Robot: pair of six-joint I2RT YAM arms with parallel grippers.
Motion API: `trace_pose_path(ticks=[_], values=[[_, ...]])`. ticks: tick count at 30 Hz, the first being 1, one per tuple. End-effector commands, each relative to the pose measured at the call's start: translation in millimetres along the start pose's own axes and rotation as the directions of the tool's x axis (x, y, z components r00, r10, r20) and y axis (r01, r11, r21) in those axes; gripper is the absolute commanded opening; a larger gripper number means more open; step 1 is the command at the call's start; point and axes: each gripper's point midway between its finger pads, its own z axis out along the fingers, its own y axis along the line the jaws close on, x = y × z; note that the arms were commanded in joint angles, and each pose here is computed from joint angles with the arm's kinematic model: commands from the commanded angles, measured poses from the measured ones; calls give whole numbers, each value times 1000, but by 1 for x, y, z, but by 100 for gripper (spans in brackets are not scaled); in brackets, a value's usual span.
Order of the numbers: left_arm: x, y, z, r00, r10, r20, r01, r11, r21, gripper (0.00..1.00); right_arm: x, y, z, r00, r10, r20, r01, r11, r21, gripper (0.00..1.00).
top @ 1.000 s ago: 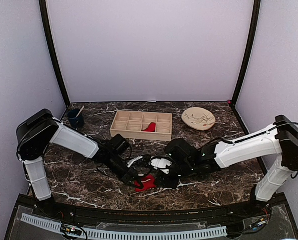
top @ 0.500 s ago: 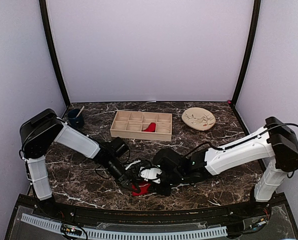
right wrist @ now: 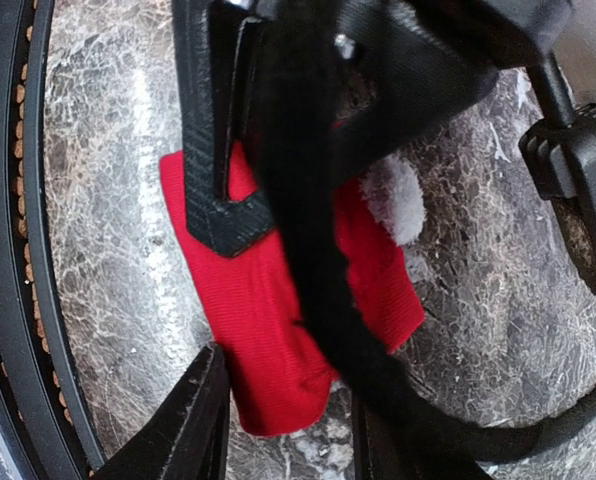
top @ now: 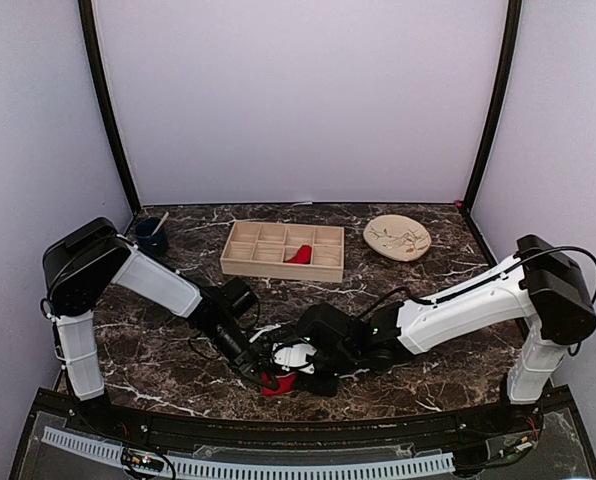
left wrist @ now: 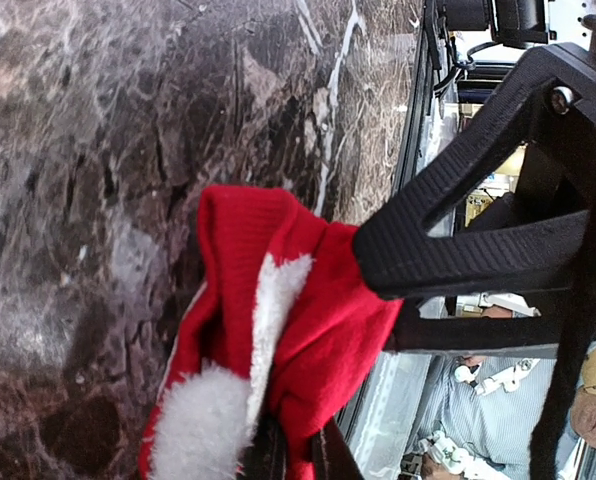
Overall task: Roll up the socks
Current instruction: Roll the sock at the center of the board.
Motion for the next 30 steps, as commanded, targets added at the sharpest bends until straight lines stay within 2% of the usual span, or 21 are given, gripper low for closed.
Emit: trace_pose_path(ticks=[1, 8, 23, 30], values=[[42, 51, 5, 983, -160, -91, 140, 972, -190, 0, -6, 6, 3, 1000, -21, 7, 21, 1000, -17, 39], [42, 52, 5, 983, -154, -96, 134, 974, -185, 0, -2, 16, 5, 1000, -29, -4, 28, 998, -58, 34], [41, 53, 4, 984, -145, -106, 123, 974, -191, 0, 3, 26, 15, 999, -43, -31, 39, 993, -112, 8], [31, 62, -11, 989, -134, -53, 110, 940, -324, 17, 11, 28, 20, 998, -15, -68, 6, 991, -131, 0]])
